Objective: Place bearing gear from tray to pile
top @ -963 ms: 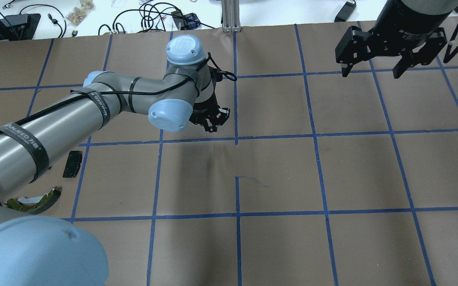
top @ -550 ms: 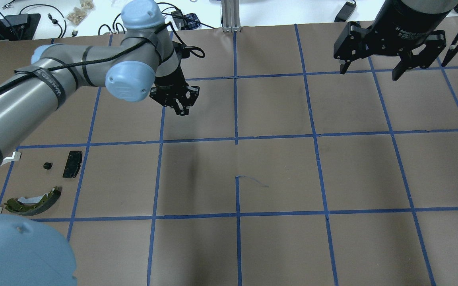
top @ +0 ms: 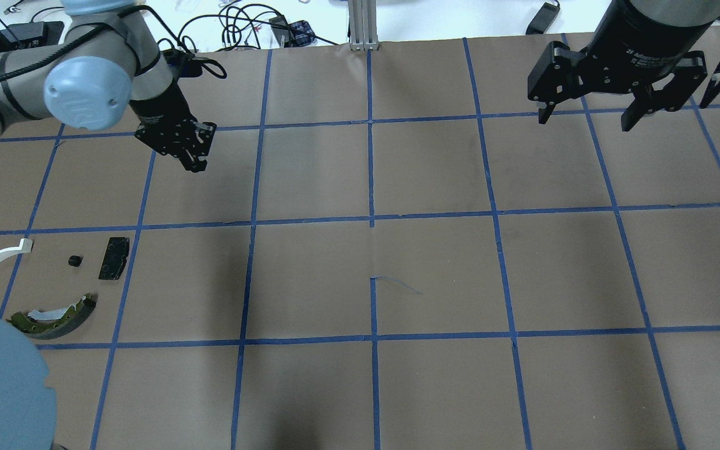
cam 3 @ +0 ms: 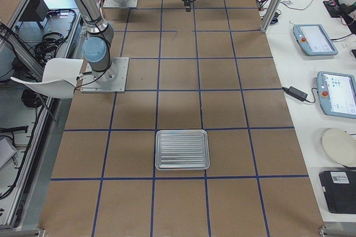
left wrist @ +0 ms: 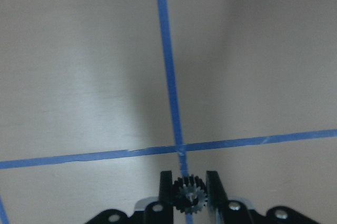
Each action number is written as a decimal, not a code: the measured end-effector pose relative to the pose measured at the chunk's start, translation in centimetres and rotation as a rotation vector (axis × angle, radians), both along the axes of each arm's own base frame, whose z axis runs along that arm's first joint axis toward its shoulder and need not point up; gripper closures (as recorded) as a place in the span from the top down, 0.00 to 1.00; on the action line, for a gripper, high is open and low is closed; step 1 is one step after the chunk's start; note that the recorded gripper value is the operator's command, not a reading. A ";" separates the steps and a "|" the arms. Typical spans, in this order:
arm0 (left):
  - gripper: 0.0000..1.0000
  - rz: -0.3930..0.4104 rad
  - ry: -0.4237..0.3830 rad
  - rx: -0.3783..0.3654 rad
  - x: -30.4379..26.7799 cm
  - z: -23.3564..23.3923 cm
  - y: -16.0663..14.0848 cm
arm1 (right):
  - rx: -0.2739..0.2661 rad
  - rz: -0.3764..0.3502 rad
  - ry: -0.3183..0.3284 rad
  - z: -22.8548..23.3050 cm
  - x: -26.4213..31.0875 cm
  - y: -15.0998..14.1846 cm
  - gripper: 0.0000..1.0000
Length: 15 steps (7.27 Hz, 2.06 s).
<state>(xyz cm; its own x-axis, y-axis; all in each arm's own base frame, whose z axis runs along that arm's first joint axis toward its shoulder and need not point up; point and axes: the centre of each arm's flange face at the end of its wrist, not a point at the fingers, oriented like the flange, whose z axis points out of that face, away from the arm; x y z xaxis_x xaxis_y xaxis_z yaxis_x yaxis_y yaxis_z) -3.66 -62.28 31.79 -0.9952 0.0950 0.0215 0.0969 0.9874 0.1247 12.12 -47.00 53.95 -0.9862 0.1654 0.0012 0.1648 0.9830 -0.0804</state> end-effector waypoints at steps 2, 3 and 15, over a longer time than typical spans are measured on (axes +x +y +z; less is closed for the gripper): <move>0.00 0.030 -0.043 0.039 9.3 0.3 1.1 | 0.003 0.007 -0.007 -0.1 0.2 0.1 1.00; 0.00 0.058 -0.043 0.068 14.4 -0.1 2.3 | 0.004 0.011 -0.011 -0.2 0.4 0.0 1.00; 0.00 -0.060 0.020 0.071 28.8 -11.7 8.2 | 0.018 0.013 -0.015 -1.0 0.7 0.2 1.00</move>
<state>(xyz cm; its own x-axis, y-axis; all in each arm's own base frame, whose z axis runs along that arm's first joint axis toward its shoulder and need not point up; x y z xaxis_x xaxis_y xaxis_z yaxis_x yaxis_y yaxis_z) 25.12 -54.06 20.12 -0.9871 0.1519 0.0498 0.1588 0.9685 0.1918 12.80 -46.76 52.99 -0.9883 0.1523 -0.0107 0.1526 0.9864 -0.0602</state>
